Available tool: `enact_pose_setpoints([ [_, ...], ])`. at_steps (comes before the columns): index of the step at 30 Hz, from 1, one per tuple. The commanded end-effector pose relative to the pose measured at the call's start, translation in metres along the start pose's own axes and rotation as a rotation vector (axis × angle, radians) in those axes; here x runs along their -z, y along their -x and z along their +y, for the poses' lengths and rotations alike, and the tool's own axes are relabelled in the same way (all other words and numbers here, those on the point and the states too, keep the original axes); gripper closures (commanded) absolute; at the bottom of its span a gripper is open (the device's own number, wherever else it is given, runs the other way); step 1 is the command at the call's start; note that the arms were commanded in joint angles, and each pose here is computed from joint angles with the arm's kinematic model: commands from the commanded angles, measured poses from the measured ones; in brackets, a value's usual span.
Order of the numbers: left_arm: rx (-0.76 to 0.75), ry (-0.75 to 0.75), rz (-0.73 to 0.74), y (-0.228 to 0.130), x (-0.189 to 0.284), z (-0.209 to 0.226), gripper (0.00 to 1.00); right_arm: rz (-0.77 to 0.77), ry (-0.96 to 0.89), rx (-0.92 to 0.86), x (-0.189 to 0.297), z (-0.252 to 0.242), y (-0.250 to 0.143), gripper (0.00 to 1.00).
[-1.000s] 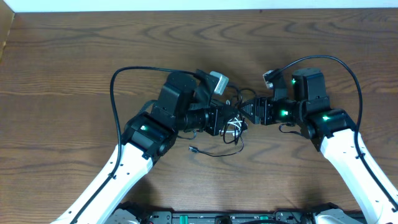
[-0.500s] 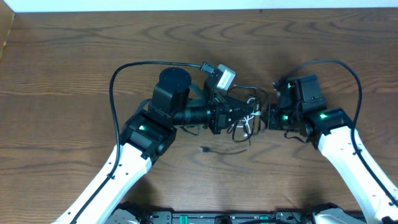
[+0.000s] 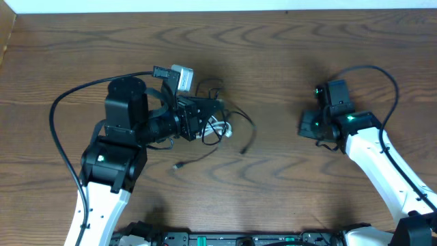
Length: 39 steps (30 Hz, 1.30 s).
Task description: Untangle cables
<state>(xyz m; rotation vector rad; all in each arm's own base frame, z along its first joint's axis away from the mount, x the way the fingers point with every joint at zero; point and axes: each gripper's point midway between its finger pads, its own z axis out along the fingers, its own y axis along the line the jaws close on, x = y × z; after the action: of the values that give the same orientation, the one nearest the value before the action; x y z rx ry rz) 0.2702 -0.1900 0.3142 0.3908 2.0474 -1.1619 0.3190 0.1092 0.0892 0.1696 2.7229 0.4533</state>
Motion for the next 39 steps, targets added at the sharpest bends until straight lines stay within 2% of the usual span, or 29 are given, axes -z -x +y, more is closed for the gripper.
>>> enact_pose_setpoints([
  [1, -0.041, -0.131, -0.014, 0.010, 0.004, -0.032, 0.92, 0.100, 0.676, 0.300, 0.038, 0.112, -0.026, 0.44],
  [5, -0.074, -0.182, -0.049, 0.020, 0.002, -0.049, 0.92, 0.096, 0.888, 0.408, 0.062, 0.152, -0.035, 0.31],
  [9, -0.133, -0.245, -0.069, 0.024, -0.002, -0.070, 0.92, 0.087, 0.906, 0.467, 0.063, 0.167, -0.042, 0.28],
  [12, -0.146, -0.277, -0.053, 0.017, -0.008, -0.084, 0.92, 0.056, 0.850, 0.479, 0.055, 0.169, -0.039, 0.29],
  [15, -0.147, -0.295, -0.046, 0.014, -0.012, -0.094, 0.92, 0.018, 0.658, 0.396, 0.031, 0.153, -0.026, 0.37],
  [18, -0.119, -0.349, -0.069, 0.020, -0.010, -0.111, 0.92, -0.017, 0.427, 0.276, 0.010, 0.121, -0.013, 0.38],
  [21, -0.115, -0.387, -0.085, 0.025, -0.007, -0.121, 0.92, -0.021, 0.337, 0.251, 0.004, 0.107, -0.012, 0.42],
  [23, -0.120, -0.390, -0.091, 0.026, -0.006, -0.123, 0.92, -0.016, 0.241, 0.207, -0.003, 0.089, -0.013, 0.60],
  [24, -0.120, -0.388, -0.089, 0.025, -0.006, -0.122, 0.92, -0.013, 0.186, 0.176, -0.006, 0.079, -0.013, 0.63],
  [29, -0.127, -0.333, -0.034, 0.010, -0.013, -0.107, 0.92, -0.042, -0.340, -0.063, 0.002, -0.025, -0.020, 0.68],
  [32, -0.115, -0.251, -0.001, 0.000, -0.017, -0.089, 0.92, -0.064, -0.526, -0.132, 0.018, -0.063, -0.024, 0.71],
  [33, -0.101, -0.206, 0.007, -0.003, -0.018, -0.078, 0.92, -0.060, -0.533, -0.142, 0.019, -0.067, -0.024, 0.71],
  [35, -0.081, -0.156, 0.014, -0.005, -0.018, -0.066, 0.92, -0.028, -0.481, -0.139, 0.015, -0.062, -0.026, 0.64],
  [37, -0.081, -0.148, 0.014, -0.005, -0.017, -0.063, 0.92, 0.055, -0.230, -0.003, -0.001, -0.020, -0.028, 0.53],
  [39, -0.084, -0.150, 0.010, -0.004, -0.017, -0.064, 0.92, 0.101, 0.024, 0.168, -0.005, 0.025, -0.032, 0.46],
])
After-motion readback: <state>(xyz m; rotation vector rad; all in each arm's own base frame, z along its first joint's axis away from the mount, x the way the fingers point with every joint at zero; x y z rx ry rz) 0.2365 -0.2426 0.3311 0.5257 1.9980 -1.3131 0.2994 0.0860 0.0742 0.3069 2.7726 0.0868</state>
